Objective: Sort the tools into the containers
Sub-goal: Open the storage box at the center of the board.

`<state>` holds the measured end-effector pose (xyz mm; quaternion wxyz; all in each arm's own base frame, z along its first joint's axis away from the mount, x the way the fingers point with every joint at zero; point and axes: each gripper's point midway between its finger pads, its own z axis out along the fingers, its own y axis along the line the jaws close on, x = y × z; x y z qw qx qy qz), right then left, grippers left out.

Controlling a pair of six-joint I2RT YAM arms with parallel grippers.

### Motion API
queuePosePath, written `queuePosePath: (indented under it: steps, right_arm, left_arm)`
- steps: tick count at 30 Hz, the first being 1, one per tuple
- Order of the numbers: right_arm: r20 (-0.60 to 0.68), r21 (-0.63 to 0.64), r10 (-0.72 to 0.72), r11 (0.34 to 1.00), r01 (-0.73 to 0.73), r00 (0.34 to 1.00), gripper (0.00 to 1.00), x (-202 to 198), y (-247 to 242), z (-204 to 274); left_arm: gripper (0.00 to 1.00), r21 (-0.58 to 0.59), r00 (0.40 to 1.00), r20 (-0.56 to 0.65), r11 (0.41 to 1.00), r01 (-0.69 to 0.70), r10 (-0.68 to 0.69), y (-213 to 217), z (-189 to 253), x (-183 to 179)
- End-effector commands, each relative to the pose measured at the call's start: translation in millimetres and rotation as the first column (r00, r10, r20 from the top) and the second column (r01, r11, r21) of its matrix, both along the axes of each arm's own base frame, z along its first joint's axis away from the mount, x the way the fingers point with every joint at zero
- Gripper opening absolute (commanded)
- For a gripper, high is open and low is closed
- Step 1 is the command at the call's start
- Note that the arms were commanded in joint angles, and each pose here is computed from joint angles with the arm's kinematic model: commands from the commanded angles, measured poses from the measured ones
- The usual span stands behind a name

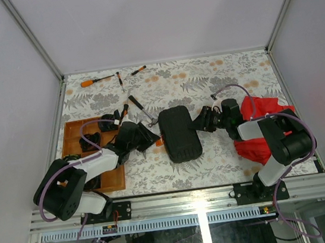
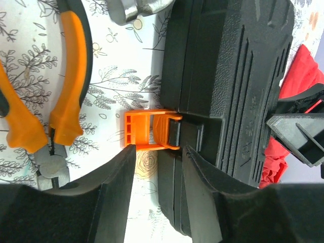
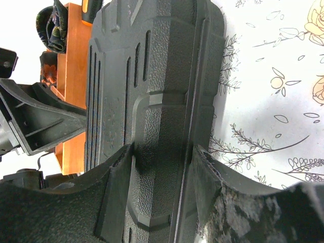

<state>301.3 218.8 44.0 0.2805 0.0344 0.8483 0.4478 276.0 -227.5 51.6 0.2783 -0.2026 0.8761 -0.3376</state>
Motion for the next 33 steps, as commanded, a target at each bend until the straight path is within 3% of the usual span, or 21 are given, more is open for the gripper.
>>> queuePosePath:
  steps: [1,13,23,33]
  right_arm:
    - [-0.286,-0.26,-0.038,0.965,-0.04,0.957,0.49,-62,-36,-81]
    - [-0.175,-0.347,-0.024,0.937,-0.039,0.984,0.51,-35,-43,-38]
    - [-0.051,-0.46,-0.056,0.888,0.027,0.997,0.64,-17,-62,4]
    - [0.054,-0.518,-0.068,0.851,0.086,0.996,0.74,-9,-76,48]
  left_arm:
    - [0.4,0.026,1.0,0.015,1.0,-0.011,0.011,9,-4,0]
    - [0.37,0.042,1.0,-0.015,0.999,0.014,-0.013,6,-25,1]
    - [0.29,0.086,0.998,-0.057,0.995,0.044,-0.039,3,-44,1]
    - [0.25,0.087,0.989,-0.081,0.987,0.133,-0.126,-36,-52,-24]
